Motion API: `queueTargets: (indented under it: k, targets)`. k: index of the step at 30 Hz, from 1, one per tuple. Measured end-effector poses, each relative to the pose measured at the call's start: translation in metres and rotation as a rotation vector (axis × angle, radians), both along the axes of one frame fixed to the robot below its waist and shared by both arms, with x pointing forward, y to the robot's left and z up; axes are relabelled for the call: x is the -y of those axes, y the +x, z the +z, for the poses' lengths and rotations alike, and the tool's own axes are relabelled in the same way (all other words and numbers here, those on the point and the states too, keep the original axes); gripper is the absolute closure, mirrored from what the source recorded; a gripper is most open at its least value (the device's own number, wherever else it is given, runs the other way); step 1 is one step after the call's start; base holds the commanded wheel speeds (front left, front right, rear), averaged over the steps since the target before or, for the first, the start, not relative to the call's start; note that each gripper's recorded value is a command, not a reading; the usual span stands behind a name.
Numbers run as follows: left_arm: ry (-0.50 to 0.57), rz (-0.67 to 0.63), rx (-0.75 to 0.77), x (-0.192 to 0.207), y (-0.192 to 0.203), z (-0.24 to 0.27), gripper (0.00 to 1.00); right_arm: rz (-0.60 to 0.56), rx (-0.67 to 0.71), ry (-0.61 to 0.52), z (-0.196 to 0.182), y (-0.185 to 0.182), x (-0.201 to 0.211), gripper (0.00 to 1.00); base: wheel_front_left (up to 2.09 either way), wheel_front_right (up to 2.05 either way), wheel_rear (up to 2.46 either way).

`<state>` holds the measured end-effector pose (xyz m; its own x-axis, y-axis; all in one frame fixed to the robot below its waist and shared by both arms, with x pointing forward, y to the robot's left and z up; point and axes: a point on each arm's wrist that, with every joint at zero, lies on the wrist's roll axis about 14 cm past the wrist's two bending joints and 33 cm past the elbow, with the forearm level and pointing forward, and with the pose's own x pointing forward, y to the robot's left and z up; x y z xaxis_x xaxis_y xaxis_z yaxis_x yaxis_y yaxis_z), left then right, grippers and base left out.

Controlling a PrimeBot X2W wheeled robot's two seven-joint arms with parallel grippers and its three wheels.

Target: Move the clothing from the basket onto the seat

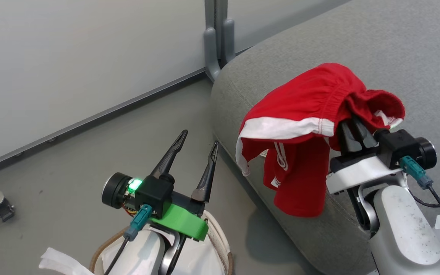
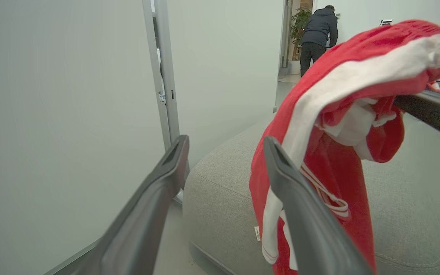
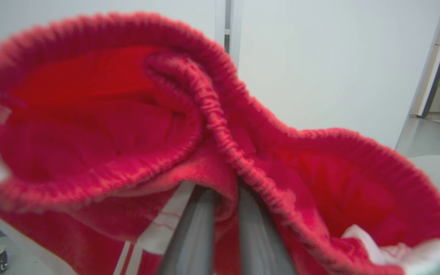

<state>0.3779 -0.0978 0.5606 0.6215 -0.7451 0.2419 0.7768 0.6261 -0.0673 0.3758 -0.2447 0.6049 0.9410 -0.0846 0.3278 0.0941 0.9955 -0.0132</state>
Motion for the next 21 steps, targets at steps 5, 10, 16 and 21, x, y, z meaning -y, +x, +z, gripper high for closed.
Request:
queueTargets:
  k: [5, 10, 16, 21]
  targets:
    - [0.004, -0.072, -0.019, 0.023, -0.004, -0.008, 0.00, -0.093, 0.034, 0.000, 0.013, -0.015, 0.032, 1.00, 0.00, 0.00, 0.00]
    - [0.007, -0.164, -0.030, 0.051, -0.011, -0.014, 0.00, -0.194, 0.048, -0.001, 0.019, -0.035, 0.064, 1.00, 0.00, 0.00, 0.00]
    - [0.005, -0.242, -0.058, 0.073, -0.013, -0.025, 0.00, -0.284, 0.026, -0.030, 0.016, -0.044, 0.092, 1.00, 0.00, 0.00, 0.00]
    - [-0.001, -0.267, -0.083, 0.080, -0.010, -0.034, 0.00, -0.321, 0.010, -0.051, 0.016, -0.042, 0.106, 1.00, 0.00, 0.00, 0.00]
